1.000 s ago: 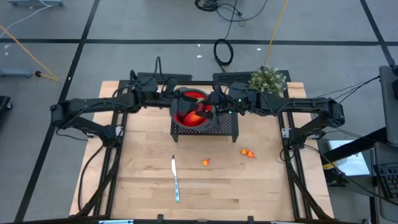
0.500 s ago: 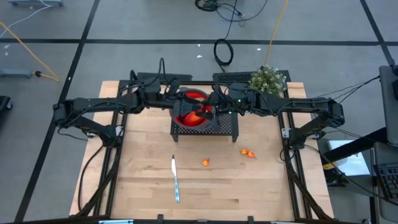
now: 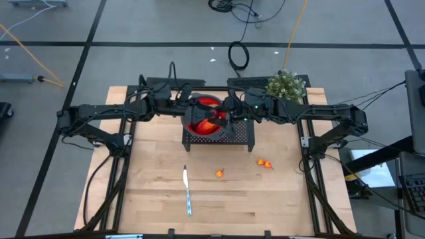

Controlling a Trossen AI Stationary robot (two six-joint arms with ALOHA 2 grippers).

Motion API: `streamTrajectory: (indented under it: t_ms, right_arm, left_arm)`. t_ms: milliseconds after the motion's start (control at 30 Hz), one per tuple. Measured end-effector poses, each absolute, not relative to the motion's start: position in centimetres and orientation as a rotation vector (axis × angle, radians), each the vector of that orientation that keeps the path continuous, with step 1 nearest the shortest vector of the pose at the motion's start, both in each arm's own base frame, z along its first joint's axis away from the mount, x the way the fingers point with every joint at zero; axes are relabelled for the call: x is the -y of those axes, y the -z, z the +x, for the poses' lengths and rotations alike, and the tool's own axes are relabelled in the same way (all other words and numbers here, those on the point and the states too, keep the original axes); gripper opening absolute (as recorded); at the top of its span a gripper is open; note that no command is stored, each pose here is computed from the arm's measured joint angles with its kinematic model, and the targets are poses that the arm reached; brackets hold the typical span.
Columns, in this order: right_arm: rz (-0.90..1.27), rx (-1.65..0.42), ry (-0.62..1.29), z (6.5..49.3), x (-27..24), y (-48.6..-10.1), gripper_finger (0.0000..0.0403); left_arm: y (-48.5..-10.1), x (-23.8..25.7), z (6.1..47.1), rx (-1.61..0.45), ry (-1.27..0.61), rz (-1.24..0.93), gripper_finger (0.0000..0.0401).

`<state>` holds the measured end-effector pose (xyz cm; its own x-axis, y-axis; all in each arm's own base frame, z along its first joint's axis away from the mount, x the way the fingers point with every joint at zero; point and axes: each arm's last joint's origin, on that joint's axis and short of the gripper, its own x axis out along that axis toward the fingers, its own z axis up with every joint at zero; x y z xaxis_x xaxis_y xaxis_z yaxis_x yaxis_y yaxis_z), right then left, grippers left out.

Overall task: Pick & Place Fruit
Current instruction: Put the pomegranate into the strainer on the shelf

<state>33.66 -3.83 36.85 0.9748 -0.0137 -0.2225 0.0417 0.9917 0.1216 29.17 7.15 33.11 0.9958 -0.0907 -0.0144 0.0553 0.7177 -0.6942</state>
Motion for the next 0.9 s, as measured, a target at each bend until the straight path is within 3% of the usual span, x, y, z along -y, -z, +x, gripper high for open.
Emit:
streamTrajectory:
  t_ms: [400,700,900]
  right_arm:
    - [0.161,-0.199,0.031,34.3,3.9,-36.6,0.0186]
    - [0.193,-0.201,0.035,35.1,4.0,-35.9,0.0187]
    - [0.196,-0.199,0.033,35.3,3.8,-35.8,0.0187]
  left_arm:
    - [-33.4,-6.9,29.3,-0.025,0.096,-0.779,0.0313]
    - [-33.0,-6.9,29.2,-0.06,0.082,-0.799,0.0253]
    - [-32.9,-6.9,29.2,-0.079,0.096,-0.806,0.0243]
